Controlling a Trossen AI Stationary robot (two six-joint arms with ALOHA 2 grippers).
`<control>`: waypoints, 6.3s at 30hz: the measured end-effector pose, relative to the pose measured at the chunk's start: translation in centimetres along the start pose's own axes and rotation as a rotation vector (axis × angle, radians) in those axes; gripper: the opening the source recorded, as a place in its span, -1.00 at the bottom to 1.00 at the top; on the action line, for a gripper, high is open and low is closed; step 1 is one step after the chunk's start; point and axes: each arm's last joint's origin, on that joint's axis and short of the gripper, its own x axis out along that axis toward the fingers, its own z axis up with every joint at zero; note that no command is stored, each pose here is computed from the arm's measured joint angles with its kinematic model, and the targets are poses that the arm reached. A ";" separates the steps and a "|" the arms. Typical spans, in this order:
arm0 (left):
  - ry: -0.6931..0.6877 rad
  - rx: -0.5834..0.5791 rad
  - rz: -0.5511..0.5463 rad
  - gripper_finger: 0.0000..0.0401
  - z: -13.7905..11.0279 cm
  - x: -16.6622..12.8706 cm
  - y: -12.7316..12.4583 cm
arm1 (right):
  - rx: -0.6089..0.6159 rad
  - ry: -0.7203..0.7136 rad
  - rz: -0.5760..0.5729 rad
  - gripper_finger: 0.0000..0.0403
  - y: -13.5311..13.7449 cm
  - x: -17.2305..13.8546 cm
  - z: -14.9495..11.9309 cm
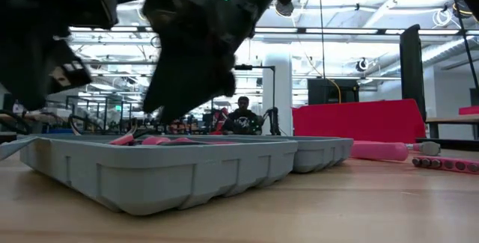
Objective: Prefit tool cases
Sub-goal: Put the hex key set into the toolbox
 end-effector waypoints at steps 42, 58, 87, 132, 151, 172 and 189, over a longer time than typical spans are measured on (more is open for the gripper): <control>0.031 0.104 0.386 -0.99 0.3 3.4 4.2 | -0.043 -0.028 -0.142 -0.04 -4.1 0.1 1.0; -0.071 0.035 0.373 -0.99 1.6 3.6 4.8 | 0.075 0.045 -0.079 -0.08 -4.8 1.3 0.1; -0.146 0.045 0.449 -0.99 1.9 3.5 5.1 | -0.065 -0.040 0.017 -1.00 -3.2 -0.1 1.3; -0.169 0.073 0.500 -0.99 1.8 3.4 5.2 | -0.901 -0.490 -0.843 -1.00 11.3 -0.1 -13.1; -0.195 0.020 0.510 -0.99 1.9 3.3 5.2 | -1.233 -0.325 -0.742 -1.00 11.0 1.9 -13.6; -0.195 0.003 0.503 -0.99 1.9 3.4 5.2 | -1.237 -0.292 -0.768 -1.00 8.1 2.3 -11.6; -0.184 0.020 0.497 -0.99 1.9 3.4 5.2 | -1.165 -0.249 -0.716 -0.90 6.4 2.3 -10.9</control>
